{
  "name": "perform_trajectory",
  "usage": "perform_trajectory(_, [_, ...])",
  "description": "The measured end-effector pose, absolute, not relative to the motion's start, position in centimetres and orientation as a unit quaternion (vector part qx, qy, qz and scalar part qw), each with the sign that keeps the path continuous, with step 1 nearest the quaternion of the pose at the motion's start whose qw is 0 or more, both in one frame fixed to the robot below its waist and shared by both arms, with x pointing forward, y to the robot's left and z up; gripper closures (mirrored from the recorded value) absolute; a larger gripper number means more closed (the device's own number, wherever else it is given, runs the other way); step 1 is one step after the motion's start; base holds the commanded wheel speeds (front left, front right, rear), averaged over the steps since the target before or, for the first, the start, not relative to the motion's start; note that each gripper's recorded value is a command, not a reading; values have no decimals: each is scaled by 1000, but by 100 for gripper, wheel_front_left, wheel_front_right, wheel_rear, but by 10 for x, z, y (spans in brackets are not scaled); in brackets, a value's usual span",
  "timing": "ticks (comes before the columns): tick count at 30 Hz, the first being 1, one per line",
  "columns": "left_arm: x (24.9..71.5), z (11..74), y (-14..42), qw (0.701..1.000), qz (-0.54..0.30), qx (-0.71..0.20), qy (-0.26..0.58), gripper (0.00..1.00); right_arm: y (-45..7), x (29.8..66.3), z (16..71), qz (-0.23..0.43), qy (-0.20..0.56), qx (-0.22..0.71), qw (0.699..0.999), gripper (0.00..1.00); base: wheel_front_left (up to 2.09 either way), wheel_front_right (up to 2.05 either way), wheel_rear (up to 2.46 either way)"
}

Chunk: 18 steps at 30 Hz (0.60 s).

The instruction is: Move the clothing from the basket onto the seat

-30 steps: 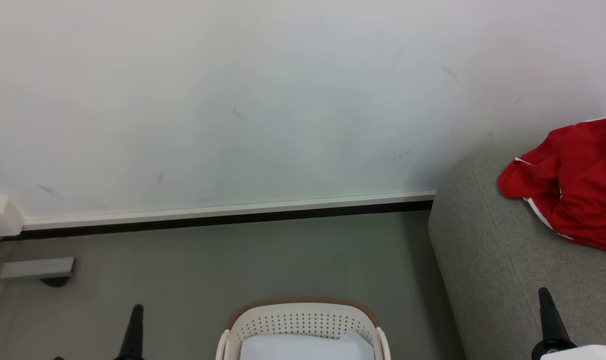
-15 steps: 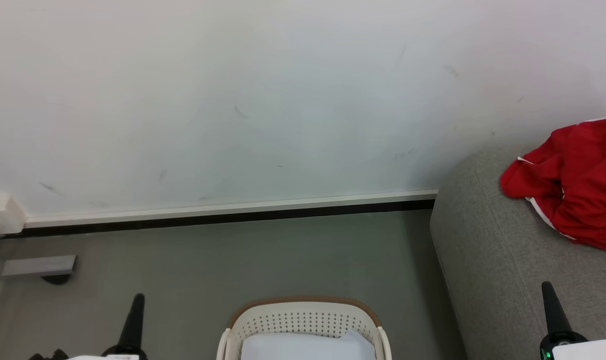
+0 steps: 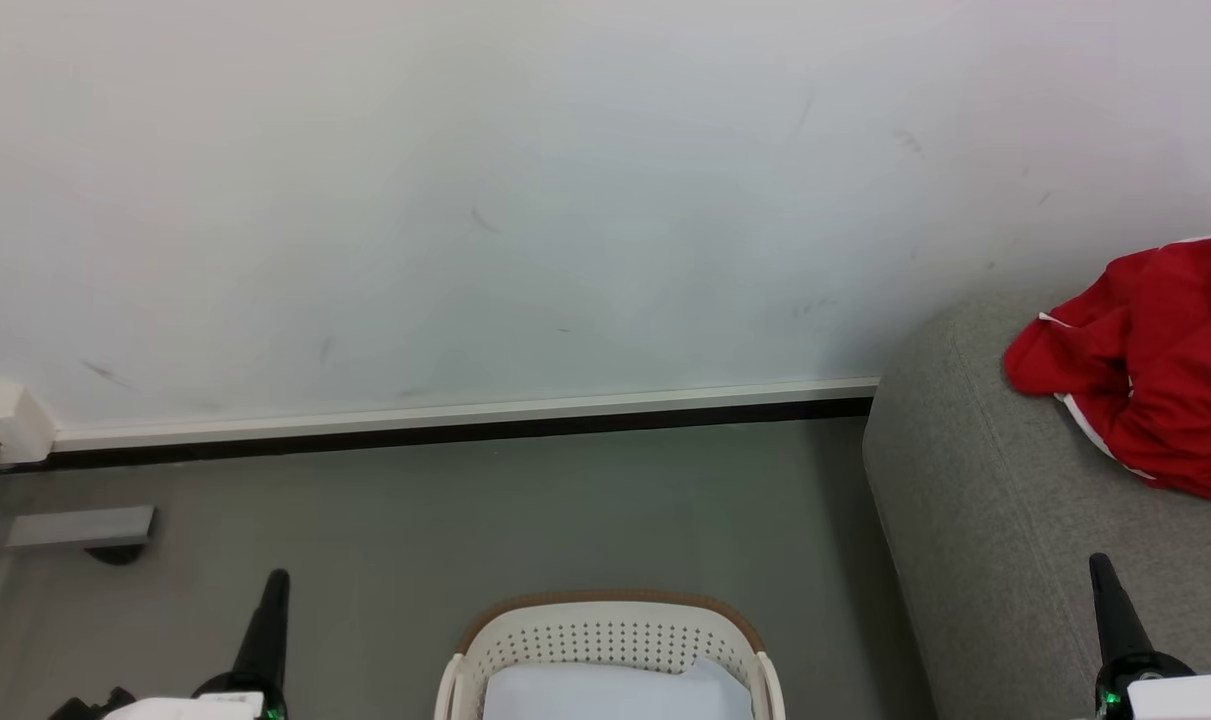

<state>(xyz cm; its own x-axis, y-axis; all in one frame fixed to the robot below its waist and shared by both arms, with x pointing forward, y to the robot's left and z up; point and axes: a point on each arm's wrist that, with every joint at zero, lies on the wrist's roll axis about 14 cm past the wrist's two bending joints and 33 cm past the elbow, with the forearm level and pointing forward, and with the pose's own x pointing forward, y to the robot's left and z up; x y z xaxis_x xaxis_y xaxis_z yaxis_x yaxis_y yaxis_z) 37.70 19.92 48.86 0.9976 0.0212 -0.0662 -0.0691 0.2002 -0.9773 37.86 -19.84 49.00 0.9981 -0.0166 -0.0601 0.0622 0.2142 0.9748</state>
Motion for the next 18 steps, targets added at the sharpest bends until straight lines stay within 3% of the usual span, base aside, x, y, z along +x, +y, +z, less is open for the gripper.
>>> perform_trajectory(18, [384,498,198,734,14,-678,11,100,-198,385,499,-12,9,675,738,100,0,0,0])
